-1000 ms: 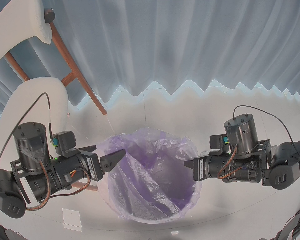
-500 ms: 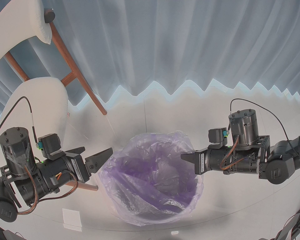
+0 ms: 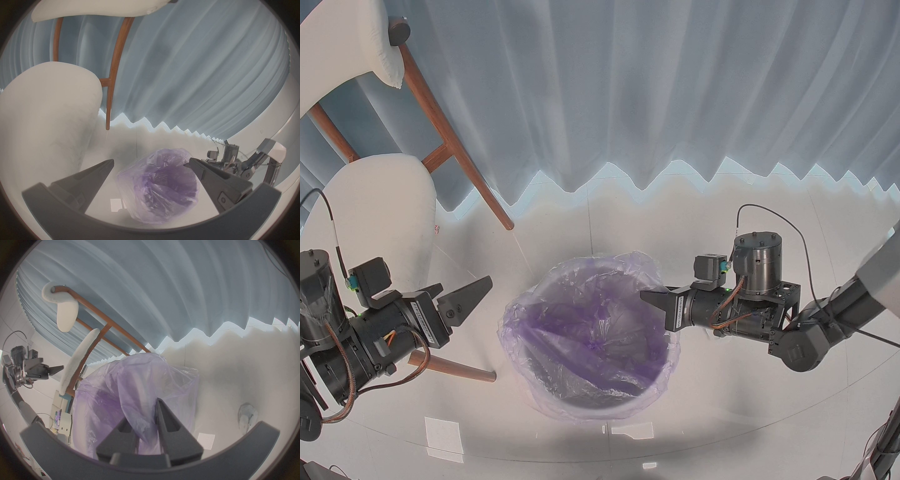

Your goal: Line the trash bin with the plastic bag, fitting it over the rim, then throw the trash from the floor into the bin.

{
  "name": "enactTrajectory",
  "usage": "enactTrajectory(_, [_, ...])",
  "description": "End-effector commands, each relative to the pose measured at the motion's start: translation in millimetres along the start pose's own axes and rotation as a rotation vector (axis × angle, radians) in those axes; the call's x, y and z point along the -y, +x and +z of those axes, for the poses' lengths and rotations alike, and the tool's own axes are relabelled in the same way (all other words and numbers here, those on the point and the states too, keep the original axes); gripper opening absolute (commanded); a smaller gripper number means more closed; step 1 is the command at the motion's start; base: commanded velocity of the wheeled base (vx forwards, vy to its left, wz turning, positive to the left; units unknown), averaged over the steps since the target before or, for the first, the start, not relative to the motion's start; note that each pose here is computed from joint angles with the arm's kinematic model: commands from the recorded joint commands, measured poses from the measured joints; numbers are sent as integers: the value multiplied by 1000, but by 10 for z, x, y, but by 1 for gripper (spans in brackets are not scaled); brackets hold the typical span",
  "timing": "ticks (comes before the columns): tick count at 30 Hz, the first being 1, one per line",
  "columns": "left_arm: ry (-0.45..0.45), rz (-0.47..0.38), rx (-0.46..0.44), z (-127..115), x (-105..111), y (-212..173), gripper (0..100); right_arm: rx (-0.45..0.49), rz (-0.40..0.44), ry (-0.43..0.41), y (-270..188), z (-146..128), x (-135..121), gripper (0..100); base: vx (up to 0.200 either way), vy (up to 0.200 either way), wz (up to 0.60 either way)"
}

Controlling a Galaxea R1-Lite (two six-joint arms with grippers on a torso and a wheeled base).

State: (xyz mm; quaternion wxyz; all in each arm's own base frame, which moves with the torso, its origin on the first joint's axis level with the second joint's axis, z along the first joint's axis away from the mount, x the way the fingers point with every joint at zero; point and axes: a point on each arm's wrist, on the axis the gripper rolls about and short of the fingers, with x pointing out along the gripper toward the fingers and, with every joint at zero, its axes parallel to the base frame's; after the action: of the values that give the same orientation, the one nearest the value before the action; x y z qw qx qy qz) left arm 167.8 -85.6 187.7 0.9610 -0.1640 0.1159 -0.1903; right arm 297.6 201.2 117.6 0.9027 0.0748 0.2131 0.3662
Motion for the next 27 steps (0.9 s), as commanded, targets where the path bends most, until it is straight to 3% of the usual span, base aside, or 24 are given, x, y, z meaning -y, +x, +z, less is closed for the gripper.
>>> enactTrajectory(1, [-14,25,49,86,-62,-71,100,-28,-47,29,343,-301,388,0,0,0,0])
enactTrajectory(10, [-27,106,98,155,-222,-141,100,45,-89,52,615,-415,855,0,0,0,0])
enactTrajectory(15, [-34,120,109,166,-308,-206,100,77,-87,56,650,-441,901,0,0,0,0])
enactTrajectory(24, [-35,57,87,137,-376,-308,100,142,-74,99,742,-407,932,0,0,0,0])
enactTrajectory(25, [-34,57,93,152,-374,-307,100,142,-80,101,725,-406,947,100,0,0,0])
enactTrajectory(27, [-34,53,98,174,-367,-300,100,156,-85,101,682,-385,968,100,0,0,0])
